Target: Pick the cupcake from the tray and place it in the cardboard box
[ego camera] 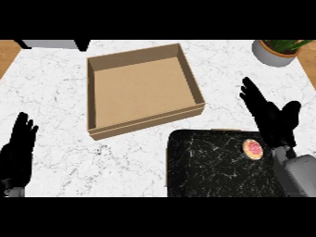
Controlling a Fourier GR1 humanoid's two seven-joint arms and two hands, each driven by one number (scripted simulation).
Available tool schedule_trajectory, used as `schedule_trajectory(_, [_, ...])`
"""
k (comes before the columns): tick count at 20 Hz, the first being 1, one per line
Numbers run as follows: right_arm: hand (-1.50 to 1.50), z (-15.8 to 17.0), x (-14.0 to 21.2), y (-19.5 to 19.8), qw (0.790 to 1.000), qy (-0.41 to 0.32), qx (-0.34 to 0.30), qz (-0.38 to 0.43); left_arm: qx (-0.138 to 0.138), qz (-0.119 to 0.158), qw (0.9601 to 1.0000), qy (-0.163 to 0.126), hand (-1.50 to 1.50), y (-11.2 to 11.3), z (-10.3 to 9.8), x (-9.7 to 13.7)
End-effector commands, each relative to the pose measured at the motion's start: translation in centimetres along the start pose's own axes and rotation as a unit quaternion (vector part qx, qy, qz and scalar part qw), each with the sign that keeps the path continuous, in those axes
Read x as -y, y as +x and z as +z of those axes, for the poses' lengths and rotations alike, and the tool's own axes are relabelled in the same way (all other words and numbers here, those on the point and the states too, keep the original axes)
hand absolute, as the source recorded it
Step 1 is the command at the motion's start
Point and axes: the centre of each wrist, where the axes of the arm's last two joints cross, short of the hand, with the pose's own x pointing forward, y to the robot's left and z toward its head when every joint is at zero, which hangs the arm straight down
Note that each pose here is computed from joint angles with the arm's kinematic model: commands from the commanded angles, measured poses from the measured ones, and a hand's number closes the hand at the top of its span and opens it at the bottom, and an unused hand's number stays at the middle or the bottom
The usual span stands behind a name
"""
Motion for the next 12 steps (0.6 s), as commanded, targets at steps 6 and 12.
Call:
schedule_trajectory(6, [-1.50,-1.7,3.3,9.0,0.954,-0.123,0.272,-0.028,0.085,-0.152,0.9810,-0.086,0.00,2.7,-1.4,-0.3])
schedule_trajectory(12, [-1.50,0.8,5.0,-0.6,0.920,-0.359,0.153,0.034,0.061,-0.143,0.9816,-0.111,0.00,2.1,-0.3,1.7])
